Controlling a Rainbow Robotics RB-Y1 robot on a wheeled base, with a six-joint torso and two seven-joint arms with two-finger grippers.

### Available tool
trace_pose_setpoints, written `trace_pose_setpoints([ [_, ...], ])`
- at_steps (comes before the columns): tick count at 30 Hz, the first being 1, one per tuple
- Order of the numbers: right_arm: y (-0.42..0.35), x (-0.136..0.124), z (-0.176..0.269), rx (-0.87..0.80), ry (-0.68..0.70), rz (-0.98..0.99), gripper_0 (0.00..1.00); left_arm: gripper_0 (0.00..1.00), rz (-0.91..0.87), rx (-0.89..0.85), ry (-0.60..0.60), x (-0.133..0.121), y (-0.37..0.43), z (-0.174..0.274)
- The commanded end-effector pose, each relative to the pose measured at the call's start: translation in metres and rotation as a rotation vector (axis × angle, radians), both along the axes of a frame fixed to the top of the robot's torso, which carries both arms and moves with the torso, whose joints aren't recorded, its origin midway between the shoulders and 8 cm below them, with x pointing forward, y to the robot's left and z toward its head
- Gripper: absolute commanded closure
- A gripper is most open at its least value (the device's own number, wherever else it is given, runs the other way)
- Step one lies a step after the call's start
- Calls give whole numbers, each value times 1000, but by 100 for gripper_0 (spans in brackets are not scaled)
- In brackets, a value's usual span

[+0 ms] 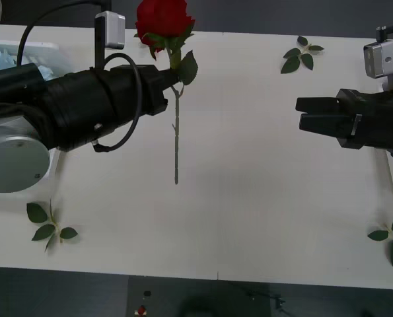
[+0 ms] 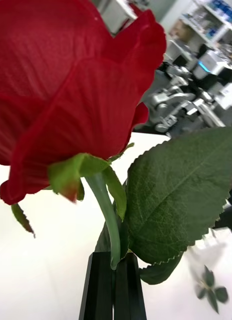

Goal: Put the red flowers into the right box and the blue flowers into the left box

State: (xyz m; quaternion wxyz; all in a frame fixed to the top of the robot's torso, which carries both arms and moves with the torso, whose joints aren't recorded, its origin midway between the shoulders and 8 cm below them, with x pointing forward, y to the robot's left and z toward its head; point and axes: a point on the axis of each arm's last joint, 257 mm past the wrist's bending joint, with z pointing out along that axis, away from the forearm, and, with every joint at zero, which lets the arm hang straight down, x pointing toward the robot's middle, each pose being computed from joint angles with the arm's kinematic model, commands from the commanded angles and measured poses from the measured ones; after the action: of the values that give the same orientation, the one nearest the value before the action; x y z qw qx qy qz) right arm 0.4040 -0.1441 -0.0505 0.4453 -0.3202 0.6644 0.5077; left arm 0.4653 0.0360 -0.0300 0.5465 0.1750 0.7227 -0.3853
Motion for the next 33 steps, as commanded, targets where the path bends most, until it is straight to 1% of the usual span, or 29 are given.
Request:
trace_pose_setpoints([
  [1,1,-2,18,-2,-57,19,0,100,-99,-66,-85,-23,-25,30],
  [8,2,-5,17,-1,-54,30,0,100,-218,-172,-85,-38,-46,40],
  [13,2,-7,16,-2,-51,40,0,100,-261,-203,-134,-41,-54,49],
  [18,5,-12,15,-1,-49,57,0,100,-276,-249,-168,-39,-61,56],
  [24,10,-17,5,3,-23,76,0,100,-284,-356,-157,-38,-73,70],
  [29,17,-20,-1,24,-3,88,0,100,-272,-390,-169,-34,-82,75],
  [33,24,-22,-12,4,-16,98,0,100,-277,-417,-189,-31,-95,81],
])
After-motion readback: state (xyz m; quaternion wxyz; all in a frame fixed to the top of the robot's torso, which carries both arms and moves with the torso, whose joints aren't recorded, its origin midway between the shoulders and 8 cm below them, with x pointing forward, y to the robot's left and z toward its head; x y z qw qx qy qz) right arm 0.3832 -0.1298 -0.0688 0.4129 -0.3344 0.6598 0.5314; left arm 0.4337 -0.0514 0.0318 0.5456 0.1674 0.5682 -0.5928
